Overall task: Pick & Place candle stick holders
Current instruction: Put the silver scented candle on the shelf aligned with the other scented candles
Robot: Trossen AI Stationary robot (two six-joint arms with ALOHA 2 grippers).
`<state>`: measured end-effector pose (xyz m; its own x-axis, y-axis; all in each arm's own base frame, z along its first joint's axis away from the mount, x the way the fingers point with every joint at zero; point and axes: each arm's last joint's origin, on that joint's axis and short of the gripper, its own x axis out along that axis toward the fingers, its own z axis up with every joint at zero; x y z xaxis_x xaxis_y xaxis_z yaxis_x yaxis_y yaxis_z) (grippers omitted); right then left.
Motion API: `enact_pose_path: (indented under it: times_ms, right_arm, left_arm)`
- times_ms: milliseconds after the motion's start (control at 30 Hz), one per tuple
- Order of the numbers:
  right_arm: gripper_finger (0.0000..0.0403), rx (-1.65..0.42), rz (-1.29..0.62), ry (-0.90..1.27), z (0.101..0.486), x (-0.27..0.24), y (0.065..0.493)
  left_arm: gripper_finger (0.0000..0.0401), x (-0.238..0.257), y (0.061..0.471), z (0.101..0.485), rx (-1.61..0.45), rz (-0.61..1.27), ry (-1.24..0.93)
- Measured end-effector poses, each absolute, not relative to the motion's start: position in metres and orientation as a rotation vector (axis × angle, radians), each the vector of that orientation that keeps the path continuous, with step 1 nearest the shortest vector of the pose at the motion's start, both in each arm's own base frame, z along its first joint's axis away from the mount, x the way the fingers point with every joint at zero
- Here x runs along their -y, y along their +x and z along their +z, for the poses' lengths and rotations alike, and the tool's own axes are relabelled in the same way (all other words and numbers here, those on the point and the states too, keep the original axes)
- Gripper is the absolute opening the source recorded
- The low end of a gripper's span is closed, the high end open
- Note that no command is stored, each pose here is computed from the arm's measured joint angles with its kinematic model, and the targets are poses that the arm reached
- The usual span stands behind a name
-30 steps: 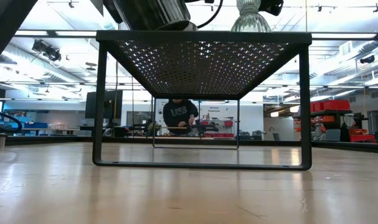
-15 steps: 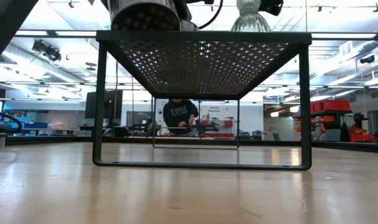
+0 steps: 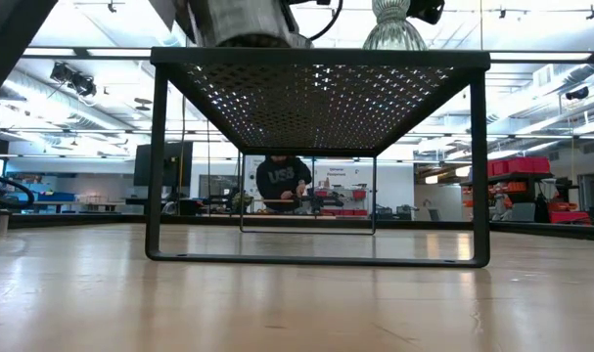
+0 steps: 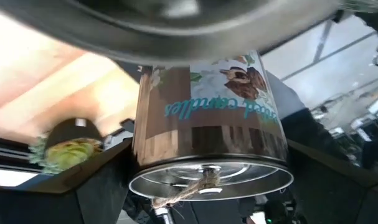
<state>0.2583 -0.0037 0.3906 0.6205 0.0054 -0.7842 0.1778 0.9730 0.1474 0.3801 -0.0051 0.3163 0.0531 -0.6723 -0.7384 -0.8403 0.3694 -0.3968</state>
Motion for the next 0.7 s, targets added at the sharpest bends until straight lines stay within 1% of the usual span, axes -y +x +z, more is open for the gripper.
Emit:
enact_pose_path:
  times_ms: [233,700]
  right_arm:
    - [0.0084,-0.896,-0.100,0.218,0.3906,0.0038,0.2584]
    - [0.0084,-0.897,-0.100,0.218,0.3906,0.0037,0.2584]
  left_arm:
    - [0.0385,0.0066,0.3866,0.3178,-1.628,0.165,-1.403]
    - [0.0385,0.0058,0.3869,0.3178,-1.614,0.160,-1.374]
